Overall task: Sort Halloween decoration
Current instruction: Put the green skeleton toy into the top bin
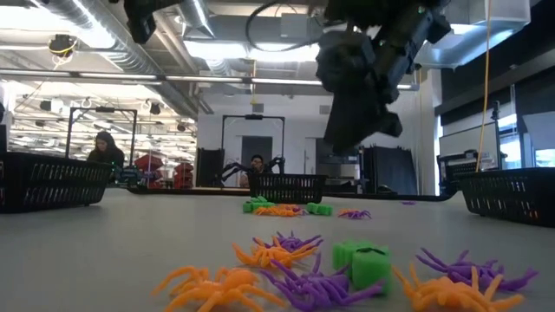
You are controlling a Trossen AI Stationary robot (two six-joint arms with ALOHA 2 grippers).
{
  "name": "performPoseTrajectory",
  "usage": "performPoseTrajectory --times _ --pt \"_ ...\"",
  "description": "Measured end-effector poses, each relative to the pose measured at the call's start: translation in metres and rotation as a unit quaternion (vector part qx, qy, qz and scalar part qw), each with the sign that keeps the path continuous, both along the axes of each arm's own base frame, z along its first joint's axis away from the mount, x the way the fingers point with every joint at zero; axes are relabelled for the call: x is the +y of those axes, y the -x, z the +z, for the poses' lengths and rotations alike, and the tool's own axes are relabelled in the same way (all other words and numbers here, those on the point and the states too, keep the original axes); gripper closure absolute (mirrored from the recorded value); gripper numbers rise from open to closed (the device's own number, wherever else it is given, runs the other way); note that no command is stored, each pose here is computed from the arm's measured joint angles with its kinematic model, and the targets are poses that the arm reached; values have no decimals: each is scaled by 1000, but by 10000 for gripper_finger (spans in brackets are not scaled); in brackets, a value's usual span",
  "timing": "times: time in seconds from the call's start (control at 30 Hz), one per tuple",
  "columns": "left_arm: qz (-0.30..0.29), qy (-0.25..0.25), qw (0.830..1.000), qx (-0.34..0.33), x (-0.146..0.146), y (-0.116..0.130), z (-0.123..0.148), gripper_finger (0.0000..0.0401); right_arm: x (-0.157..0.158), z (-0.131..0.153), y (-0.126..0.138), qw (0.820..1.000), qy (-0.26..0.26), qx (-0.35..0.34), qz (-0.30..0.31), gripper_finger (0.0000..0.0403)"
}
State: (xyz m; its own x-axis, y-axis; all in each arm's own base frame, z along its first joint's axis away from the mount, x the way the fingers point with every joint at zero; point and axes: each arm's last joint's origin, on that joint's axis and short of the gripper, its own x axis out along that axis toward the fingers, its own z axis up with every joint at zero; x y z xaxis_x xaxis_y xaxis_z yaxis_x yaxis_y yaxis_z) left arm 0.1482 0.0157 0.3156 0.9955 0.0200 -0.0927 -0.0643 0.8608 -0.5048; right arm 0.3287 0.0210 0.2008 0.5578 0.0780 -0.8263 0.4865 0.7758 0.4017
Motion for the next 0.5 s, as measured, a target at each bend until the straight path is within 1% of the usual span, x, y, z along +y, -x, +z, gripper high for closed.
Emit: performPoseTrajectory --times 0.07,0.17,0.3,0.5 --pt "1 10 1000 -4 0 -1 -1 247 0 -6 -2 1000 1 8 -1 282" --pt "1 13 1000 -2 0 -2 -2 247 -1 -15 -5 1000 10 20 -4 282" --pt "2 21 1000 -13 0 -2 0 247 -1 -28 -13 1000 14 21 -7 282" --pt "8 30 999 -19 1 -2 1 247 -1 -44 -23 998 44 34 -1 282"
